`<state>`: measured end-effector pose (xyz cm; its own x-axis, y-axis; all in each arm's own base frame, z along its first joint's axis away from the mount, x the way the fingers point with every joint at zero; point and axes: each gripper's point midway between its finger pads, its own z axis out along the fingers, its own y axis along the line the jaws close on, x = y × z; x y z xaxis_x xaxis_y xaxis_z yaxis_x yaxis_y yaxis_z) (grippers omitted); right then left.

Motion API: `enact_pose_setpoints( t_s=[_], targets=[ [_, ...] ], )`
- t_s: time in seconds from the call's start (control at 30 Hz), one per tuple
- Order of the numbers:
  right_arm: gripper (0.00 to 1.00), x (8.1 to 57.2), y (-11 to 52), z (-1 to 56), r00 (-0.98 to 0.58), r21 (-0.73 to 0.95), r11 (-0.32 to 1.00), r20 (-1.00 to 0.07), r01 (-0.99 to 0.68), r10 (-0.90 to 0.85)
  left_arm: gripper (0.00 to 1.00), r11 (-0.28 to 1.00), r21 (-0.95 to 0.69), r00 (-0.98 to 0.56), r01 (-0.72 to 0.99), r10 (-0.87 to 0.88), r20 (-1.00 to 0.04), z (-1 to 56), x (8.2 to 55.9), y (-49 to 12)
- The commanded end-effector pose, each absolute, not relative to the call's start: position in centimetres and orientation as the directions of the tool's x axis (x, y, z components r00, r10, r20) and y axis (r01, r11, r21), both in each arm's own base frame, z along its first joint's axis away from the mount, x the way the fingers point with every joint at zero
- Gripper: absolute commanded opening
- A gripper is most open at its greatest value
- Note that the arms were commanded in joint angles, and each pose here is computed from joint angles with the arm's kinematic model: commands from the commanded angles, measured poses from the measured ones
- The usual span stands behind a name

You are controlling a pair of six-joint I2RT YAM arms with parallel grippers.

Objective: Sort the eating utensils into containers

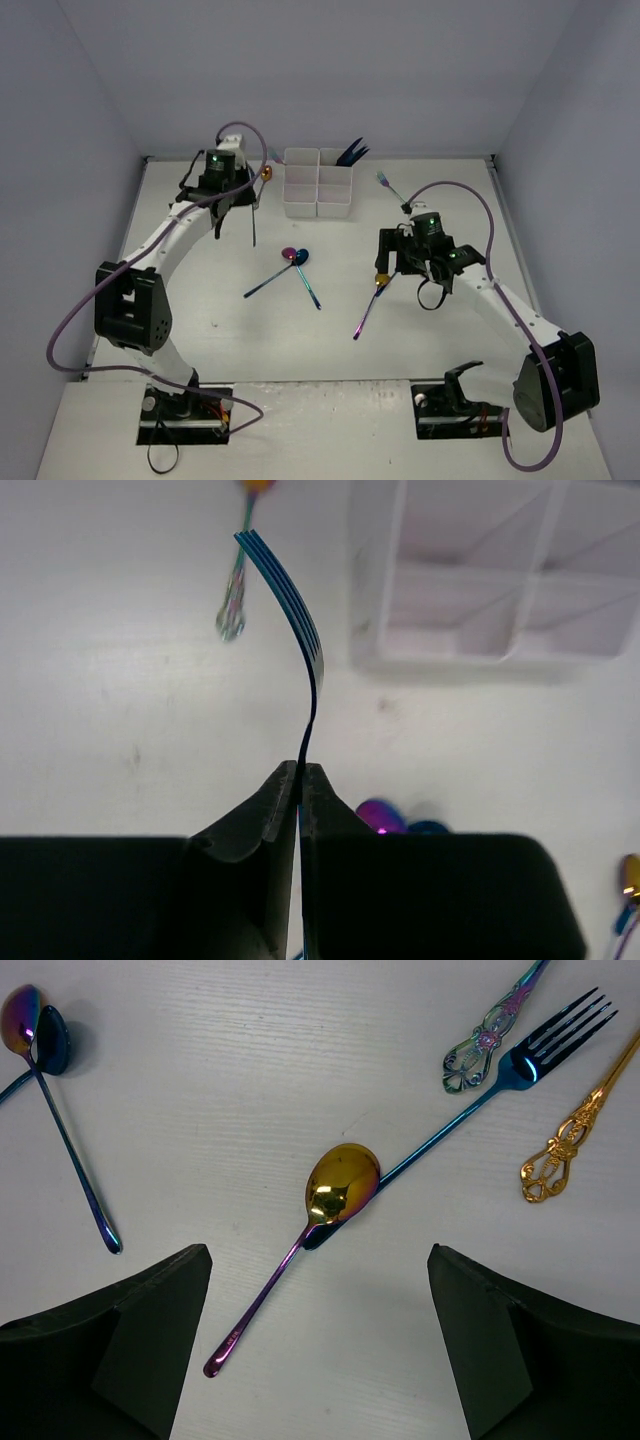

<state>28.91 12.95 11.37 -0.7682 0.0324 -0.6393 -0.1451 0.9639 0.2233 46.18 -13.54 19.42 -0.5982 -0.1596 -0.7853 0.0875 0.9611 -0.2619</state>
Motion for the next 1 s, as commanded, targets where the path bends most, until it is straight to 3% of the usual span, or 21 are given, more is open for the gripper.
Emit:
enact_pose_setpoints(
  t_s=[0.0, 0.33, 0.67, 0.97],
  targets=[
    [0.89, 29.6, 12.0, 13.3, -0.717, 0.207, 0.971, -0.694, -0.117, 0.062, 0.00, 0.902, -0.364, -0.253, 0.233, -0.305, -0.918, 31.0, 50.0, -15.8],
    [1.00, 30.2, 9.9, 14.9, -0.666, 0.158, 0.986, -0.741, -0.045, 0.088, 0.00, 0.852, -0.411, 0.001, 0.324, -0.435, -0.900, 38.2, 56.4, -19.0],
    [1.00, 30.2, 9.3, 15.2, -0.661, 0.143, 0.989, -0.746, -0.035, 0.084, 0.00, 0.851, -0.422, 0.256, 0.313, -0.504, -0.825, 42.1, 60.3, -19.2],
    [1.00, 30.3, 8.7, 14.9, -0.669, 0.128, 0.992, -0.739, -0.021, 0.082, 0.02, 0.873, -0.402, 0.300, 0.276, -0.475, -0.827, 39.8, 63.3, -20.3]
  ],
)
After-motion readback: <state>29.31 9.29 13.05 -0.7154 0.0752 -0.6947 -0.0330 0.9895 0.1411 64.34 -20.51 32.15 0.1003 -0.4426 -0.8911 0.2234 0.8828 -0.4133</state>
